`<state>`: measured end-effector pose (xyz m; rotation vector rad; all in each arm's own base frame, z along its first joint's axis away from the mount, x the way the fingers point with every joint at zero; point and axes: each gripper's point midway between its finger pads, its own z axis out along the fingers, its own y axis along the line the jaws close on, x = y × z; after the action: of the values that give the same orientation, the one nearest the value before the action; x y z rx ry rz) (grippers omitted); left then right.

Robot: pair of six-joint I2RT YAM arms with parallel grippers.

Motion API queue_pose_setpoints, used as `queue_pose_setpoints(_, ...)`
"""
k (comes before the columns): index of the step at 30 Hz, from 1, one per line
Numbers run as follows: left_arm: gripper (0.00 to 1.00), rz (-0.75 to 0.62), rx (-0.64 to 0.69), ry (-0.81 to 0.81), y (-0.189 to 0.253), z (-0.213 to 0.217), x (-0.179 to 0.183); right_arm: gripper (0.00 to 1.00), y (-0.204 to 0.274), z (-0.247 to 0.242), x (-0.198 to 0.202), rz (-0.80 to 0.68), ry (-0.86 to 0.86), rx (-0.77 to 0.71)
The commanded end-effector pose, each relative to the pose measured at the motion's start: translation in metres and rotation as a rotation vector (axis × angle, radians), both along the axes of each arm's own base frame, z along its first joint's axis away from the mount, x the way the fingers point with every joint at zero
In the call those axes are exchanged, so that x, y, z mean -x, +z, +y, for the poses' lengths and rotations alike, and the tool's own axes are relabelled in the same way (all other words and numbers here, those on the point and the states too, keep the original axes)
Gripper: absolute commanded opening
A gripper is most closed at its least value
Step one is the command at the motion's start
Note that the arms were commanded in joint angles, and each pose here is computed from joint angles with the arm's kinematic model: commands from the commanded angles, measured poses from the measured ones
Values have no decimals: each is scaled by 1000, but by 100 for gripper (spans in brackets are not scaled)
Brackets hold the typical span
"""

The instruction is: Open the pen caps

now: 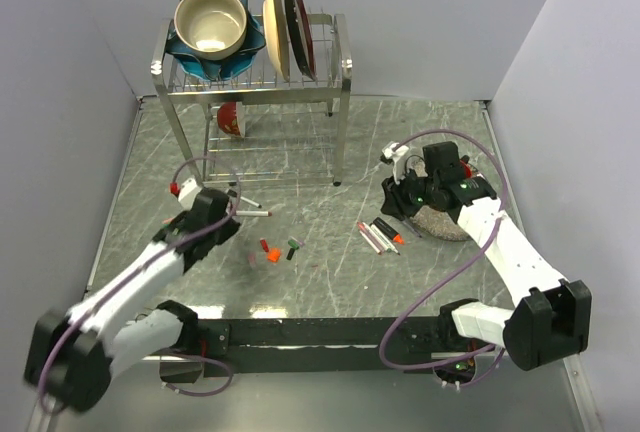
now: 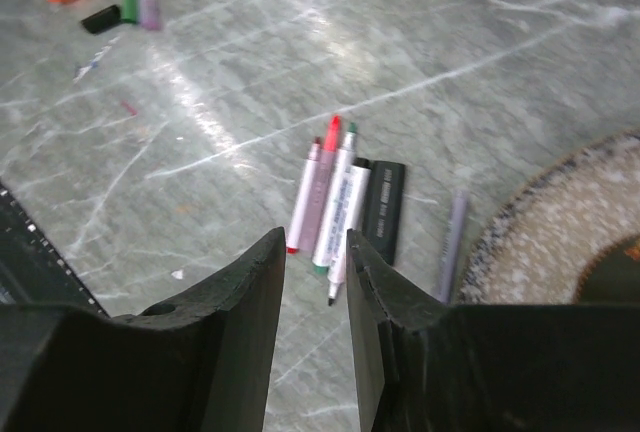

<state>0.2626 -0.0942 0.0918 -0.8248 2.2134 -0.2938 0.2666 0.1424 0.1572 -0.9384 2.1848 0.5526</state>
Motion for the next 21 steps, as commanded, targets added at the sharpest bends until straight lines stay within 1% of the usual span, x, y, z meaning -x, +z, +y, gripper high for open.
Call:
queue_pose_setpoints(1,1,-222,293,-475,33,-86,34,40,22,14,16,-74,118,-95)
queue_pose_setpoints(2,1,-378,373,-551,66,-102,36,40,28,21,21,-84,151,-132)
queue_pose_setpoints(3,1,-399,418,-612,60,-111,48,40,30,23,24,-97,166,-150)
queue_pose_setpoints(4,1,-432,470,-701,69,-128,65,41,36,25,27,-117,180,-174)
queue_pose_setpoints(5,1,-523,511,-735,88,-136,68,43,38,28,30,-128,196,-194)
queue_pose_setpoints(7,1,-558,536,-805,91,-154,85,46,45,34,36,-125,218,-251)
queue_pose_setpoints(8,1,-606,559,-828,102,-163,86,48,46,36,35,-132,223,-272)
queue_pose_setpoints(9,1,-619,570,-877,106,-175,97,53,48,37,35,-101,190,-310)
queue_pose_setpoints(11,1,-660,573,-870,117,-188,92,57,49,40,30,-78,133,-363)
queue_pose_setpoints(12,1,-661,574,-885,119,-198,96,62,51,41,31,-70,132,-386)
queue_pose_setpoints(13,1,-663,571,-878,121,-204,95,63,52,43,31,-60,131,-410)
queue_pose_setpoints(14,1,-660,550,-850,120,-212,86,65,51,47,32,-33,119,-445)
queue_pose_setpoints(15,1,-690,566,-856,129,-220,88,68,53,50,37,-9,140,-481)
queue_pose_setpoints(17,1,-693,555,-815,131,-234,77,72,54,54,39,31,131,-537)
queue_pose_setpoints(19,1,-699,553,-803,134,-246,71,75,57,58,45,72,141,-589)
queue_pose_setpoints(21,1,-692,544,-800,134,-261,63,75,61,61,45,112,107,-646)
